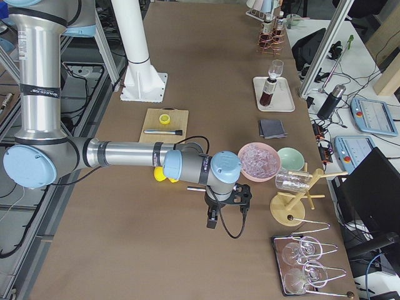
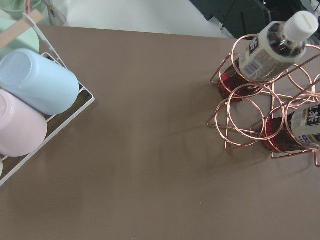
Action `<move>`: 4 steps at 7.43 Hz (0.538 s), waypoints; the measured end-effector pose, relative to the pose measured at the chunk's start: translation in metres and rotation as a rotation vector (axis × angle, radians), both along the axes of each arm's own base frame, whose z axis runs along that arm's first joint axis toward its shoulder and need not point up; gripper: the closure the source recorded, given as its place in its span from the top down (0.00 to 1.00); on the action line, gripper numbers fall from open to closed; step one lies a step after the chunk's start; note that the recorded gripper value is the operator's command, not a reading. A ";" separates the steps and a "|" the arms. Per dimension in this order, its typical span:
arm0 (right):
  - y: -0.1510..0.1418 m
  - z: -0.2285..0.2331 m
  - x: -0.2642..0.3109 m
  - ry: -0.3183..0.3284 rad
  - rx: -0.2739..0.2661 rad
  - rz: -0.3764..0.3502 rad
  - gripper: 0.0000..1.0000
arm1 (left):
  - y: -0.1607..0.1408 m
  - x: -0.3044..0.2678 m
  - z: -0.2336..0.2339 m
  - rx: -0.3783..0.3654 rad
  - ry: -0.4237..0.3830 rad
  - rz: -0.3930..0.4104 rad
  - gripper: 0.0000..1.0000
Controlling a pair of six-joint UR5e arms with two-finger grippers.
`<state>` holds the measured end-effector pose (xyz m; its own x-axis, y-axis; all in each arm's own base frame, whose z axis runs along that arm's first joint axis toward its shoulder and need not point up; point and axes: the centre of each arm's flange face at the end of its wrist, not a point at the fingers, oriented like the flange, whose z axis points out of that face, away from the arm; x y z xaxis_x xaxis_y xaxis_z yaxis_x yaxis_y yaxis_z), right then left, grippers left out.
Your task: Take tea from basket to plate
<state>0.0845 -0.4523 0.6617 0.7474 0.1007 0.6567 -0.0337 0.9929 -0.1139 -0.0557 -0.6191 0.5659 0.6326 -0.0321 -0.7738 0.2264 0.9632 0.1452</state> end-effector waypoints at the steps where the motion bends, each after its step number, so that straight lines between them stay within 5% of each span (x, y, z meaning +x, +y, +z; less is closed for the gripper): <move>1: 0.000 0.000 0.000 -0.001 0.000 0.000 1.00 | 0.004 0.013 0.015 -0.041 -0.003 0.022 0.98; 4: 0.000 -0.001 0.001 -0.002 0.002 0.002 1.00 | 0.026 0.030 0.027 -0.138 -0.010 0.055 0.98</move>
